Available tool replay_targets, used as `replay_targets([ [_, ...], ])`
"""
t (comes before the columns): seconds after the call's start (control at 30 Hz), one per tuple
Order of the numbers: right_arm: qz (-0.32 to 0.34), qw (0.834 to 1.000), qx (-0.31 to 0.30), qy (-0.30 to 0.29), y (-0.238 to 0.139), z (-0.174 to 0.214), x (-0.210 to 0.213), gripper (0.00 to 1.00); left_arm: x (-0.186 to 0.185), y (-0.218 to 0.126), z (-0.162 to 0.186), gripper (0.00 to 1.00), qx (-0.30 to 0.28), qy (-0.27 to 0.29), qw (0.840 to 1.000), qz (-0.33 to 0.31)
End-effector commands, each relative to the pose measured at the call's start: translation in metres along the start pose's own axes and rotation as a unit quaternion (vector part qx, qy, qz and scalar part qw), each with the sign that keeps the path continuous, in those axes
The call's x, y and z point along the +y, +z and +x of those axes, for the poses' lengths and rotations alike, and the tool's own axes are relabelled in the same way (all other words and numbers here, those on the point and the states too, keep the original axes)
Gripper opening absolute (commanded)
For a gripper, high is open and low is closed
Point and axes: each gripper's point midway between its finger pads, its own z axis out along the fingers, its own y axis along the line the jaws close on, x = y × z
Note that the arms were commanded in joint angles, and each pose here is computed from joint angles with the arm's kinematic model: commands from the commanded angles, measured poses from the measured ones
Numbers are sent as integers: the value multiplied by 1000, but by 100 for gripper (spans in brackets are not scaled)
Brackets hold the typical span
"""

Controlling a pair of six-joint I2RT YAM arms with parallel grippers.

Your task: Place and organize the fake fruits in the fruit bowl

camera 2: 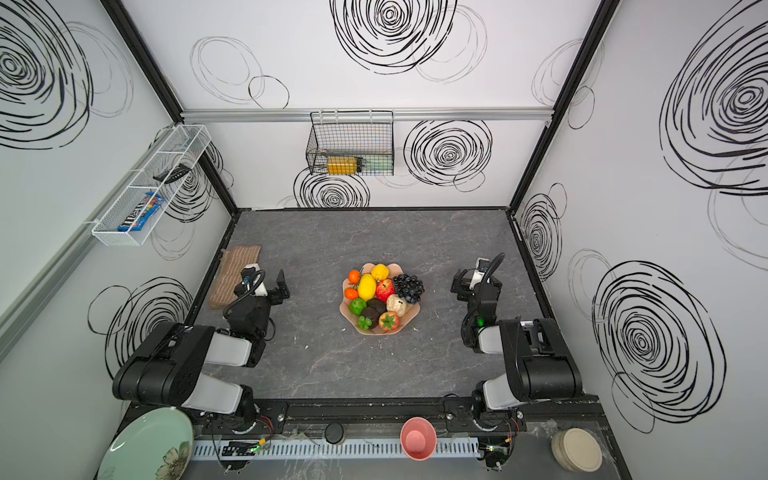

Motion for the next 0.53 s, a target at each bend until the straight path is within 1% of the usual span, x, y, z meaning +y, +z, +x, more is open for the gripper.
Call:
replay_targets([
  [0.0, 1, 1000, -25, 7, -1, -11, -1, 97, -3, -2, -23, 96, -49, -1, 999, 7],
  [0.5, -1, 1000, -25, 6, -1, -11, -1, 97, -4, -2, -23, 96, -49, 1, 999, 5],
])
